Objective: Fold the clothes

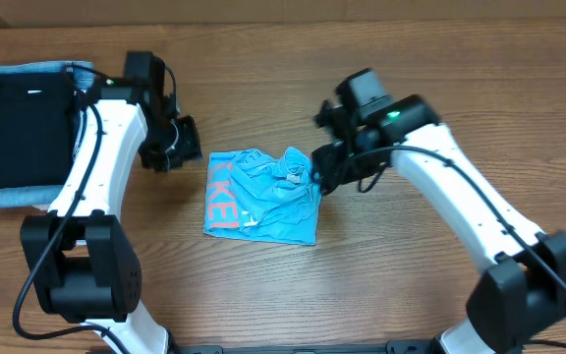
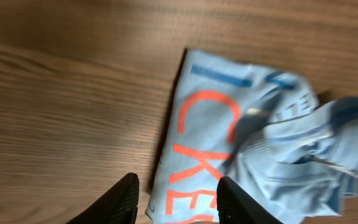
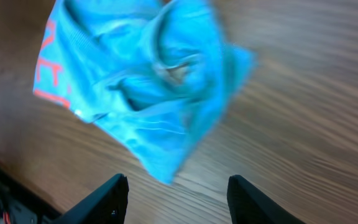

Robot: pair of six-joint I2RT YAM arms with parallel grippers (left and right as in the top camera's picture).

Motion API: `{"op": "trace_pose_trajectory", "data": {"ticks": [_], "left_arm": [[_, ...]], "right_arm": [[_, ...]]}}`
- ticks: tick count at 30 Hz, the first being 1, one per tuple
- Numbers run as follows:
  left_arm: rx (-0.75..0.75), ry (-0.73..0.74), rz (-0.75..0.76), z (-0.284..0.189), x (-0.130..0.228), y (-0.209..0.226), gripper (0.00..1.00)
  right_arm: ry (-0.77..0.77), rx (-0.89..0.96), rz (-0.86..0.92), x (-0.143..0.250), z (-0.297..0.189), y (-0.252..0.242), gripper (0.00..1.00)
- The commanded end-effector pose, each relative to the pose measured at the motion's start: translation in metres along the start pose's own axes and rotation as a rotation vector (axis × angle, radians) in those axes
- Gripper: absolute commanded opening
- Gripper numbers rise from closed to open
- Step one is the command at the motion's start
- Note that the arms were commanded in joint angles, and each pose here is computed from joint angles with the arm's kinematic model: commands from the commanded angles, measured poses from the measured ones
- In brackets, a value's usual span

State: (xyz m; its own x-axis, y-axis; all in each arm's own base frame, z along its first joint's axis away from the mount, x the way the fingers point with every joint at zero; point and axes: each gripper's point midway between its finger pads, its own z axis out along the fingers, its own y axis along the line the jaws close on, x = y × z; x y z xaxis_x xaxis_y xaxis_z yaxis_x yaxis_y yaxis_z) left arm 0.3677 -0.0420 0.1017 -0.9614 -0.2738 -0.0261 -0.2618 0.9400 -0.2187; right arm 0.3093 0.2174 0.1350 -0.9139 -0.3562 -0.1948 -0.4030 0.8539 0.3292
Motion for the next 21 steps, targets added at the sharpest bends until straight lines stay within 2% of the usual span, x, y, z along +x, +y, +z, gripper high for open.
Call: {"op": "trace_pose_trajectory", "data": {"ticks": [1, 3, 12, 18, 20, 21], "left_arm": [[0.041, 0.049, 0.021, 0.015, 0.019, -0.004, 0.44], [0.042, 0.070, 0.017, 0.025, 0.026, 0.000, 0.44], [0.039, 0.078, 0.068, 0.061, 0.043, -0.006, 0.47], [0.026, 0.096, 0.076, 0.071, 0.052, -0.003, 0.47], [0.027, 0.097, 0.082, 0.074, 0.054, -0.004, 0.47], [0.027, 0.097, 0.085, 0.074, 0.055, -0.005, 0.47]], "right_arm": [[0.021, -0.041, -0.057, 0.001, 0.020, 0.023, 0.57], [0.017, -0.008, -0.095, -0.003, 0.031, 0.027, 0.61], [0.026, 0.050, -0.157, -0.008, 0.064, 0.032, 0.63], [0.080, 0.055, -0.142, -0.002, 0.084, 0.026, 0.60], [0.092, 0.058, -0.139, 0.000, 0.089, 0.024, 0.54], [0.095, 0.058, -0.138, 0.000, 0.089, 0.023, 0.48]]}}
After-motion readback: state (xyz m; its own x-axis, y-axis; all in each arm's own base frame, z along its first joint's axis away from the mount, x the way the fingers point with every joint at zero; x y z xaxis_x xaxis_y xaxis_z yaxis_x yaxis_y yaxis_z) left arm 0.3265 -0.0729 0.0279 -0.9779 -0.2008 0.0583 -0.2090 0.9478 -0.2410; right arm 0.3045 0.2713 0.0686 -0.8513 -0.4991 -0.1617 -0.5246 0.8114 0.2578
